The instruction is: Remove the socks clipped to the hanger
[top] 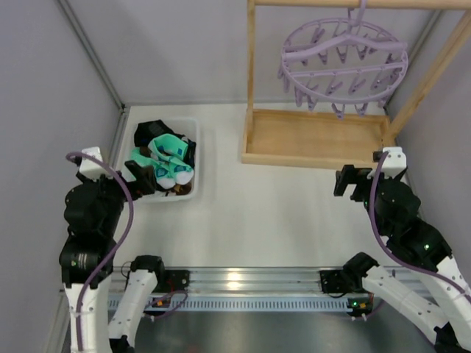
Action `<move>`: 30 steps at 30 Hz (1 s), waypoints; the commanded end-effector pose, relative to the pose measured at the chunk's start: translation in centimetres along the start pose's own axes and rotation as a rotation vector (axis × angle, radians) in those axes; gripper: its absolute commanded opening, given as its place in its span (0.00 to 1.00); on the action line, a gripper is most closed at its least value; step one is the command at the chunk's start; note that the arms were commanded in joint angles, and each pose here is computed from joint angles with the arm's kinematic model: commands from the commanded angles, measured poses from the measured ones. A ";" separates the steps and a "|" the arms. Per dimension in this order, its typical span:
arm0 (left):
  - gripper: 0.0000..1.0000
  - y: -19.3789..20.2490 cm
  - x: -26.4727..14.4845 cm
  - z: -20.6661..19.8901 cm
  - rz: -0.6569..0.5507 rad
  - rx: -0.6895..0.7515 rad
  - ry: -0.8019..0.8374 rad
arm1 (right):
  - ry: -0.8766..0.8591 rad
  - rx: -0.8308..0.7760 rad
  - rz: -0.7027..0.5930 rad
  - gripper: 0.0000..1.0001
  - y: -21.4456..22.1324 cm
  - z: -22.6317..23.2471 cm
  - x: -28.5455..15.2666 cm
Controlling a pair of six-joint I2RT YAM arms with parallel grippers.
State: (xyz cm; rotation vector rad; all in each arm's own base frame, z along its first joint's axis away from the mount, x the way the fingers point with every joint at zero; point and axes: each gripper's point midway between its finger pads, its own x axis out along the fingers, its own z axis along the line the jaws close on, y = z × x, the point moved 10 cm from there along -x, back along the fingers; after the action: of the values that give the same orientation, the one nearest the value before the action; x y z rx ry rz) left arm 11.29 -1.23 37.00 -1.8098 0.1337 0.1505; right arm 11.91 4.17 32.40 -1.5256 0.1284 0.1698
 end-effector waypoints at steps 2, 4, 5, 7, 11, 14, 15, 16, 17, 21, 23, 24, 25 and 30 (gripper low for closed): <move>0.98 1.0 -3.3 0.5 -0.019 0.056 0.017 | 0.008 -0.039 0.065 0.99 1.2 -0.7 -0.9; 0.98 1.8 -4.3 0.7 -0.038 0.055 0.023 | 0.011 -0.047 0.070 0.99 1.2 -1.1 -1.5; 0.98 2.2 -4.5 0.8 -0.034 0.058 0.022 | 0.012 -0.059 0.085 1.00 1.4 -1.3 -1.7; 0.98 3.0 -4.9 1.2 -0.038 0.066 0.012 | 0.009 -0.066 0.090 0.99 1.3 -1.7 -2.3; 0.98 3.7 -5.2 1.8 -0.043 0.089 -0.022 | -0.016 -0.053 0.069 1.00 1.0 -2.2 -3.4; 0.98 3.7 -5.4 1.9 -0.047 0.096 -0.017 | -0.015 -0.045 0.051 1.00 0.7 -2.5 -3.9; 0.98 3.7 -5.4 1.9 -0.046 0.097 -0.011 | -0.025 -0.041 0.047 0.99 0.8 -2.5 -4.0; 0.98 3.7 -5.4 1.8 -0.044 0.099 -0.003 | -0.032 -0.037 0.041 0.99 0.7 -2.6 -4.1; 0.98 3.7 -5.4 1.8 -0.043 0.099 0.005 | -0.032 -0.039 0.044 0.99 0.7 -2.5 -4.0; 0.98 3.8 -5.4 1.7 -0.044 0.095 0.008 | -0.035 -0.042 0.051 0.99 0.8 -2.5 -4.0; 0.98 3.8 -5.4 1.7 -0.044 0.095 0.012 | -0.032 -0.040 0.048 0.99 0.7 -2.5 -4.0; 0.98 3.8 -5.5 1.7 -0.048 0.093 0.011 | -0.033 -0.036 0.044 1.00 0.8 -2.6 -4.1; 0.98 3.8 -5.5 1.7 -0.048 0.094 0.017 | -0.034 -0.034 0.040 0.99 0.7 -2.6 -4.2; 0.98 3.9 -5.4 1.6 -0.043 0.086 0.024 | -0.039 -0.025 0.027 0.99 0.7 -2.8 -4.5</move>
State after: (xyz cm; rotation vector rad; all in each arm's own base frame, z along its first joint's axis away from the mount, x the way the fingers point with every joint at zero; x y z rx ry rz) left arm 5.29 -0.61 34.06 -1.7302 0.1237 0.0865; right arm 8.07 1.61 31.40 -1.5632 0.1641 0.2352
